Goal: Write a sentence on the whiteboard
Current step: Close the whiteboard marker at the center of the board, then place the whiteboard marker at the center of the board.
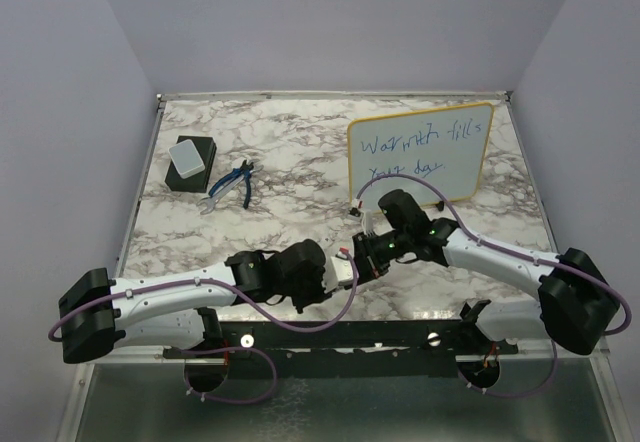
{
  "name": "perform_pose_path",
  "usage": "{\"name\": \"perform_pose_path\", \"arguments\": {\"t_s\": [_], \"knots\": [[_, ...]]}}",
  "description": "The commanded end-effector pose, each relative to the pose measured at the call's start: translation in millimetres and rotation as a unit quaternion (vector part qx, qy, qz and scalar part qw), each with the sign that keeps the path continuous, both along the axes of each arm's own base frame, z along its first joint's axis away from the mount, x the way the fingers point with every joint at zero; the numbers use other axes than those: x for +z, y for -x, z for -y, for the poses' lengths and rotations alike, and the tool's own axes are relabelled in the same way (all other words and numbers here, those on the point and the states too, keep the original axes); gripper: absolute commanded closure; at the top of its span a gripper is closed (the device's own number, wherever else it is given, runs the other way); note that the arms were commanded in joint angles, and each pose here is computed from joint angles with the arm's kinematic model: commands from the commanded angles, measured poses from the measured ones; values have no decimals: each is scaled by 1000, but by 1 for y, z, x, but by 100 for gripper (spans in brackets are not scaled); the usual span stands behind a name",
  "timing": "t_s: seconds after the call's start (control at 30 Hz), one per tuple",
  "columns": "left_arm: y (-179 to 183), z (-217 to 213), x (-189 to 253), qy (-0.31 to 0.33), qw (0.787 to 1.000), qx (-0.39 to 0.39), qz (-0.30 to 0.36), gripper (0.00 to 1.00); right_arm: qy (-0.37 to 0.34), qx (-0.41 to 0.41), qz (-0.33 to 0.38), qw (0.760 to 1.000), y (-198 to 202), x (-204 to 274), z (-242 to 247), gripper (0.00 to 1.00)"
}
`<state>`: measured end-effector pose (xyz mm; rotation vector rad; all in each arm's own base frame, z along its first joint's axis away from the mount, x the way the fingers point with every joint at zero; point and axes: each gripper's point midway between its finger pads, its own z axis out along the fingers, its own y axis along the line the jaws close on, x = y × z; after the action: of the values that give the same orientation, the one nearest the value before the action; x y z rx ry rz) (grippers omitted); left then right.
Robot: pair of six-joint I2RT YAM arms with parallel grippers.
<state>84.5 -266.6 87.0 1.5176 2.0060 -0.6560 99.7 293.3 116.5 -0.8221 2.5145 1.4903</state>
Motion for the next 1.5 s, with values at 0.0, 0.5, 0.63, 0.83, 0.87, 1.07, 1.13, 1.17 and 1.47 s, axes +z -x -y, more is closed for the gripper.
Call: {"name": "perform_pose_path", "arguments": {"t_s": [0.0, 0.5, 0.63, 0.83, 0.87, 1.07, 1.13, 1.17, 1.47], "knots": [[-44, 87, 151, 295, 947, 19, 128, 100, -1, 34, -3, 999, 21, 10, -12, 99], [-53, 37, 111, 198, 968, 100, 119, 40, 145, -210, 181, 950, -57, 23, 51, 99], [-56, 24, 110, 191, 966, 132, 117, 28, 134, -271, 201, 932, -72, 26, 58, 99], [-93, -2, 100, 172, 951, 230, 113, 18, 45, -282, 240, 928, -84, 30, 40, 99], [-104, -8, 100, 171, 946, 251, 107, 18, 35, -280, 246, 927, -85, 28, 37, 99], [-181, -70, 116, 186, 888, 404, 118, 15, -21, -316, 293, 902, -107, 21, 29, 99], [-198, -91, 120, 193, 868, 443, 118, 15, -53, -329, 311, 890, -113, 25, 26, 98], [-204, -99, 120, 196, 861, 454, 116, 15, -60, -333, 315, 887, -115, 23, 25, 98], [-214, -117, 111, 193, 853, 472, 111, 11, -57, -354, 302, 883, -128, -11, 17, 95]]}}
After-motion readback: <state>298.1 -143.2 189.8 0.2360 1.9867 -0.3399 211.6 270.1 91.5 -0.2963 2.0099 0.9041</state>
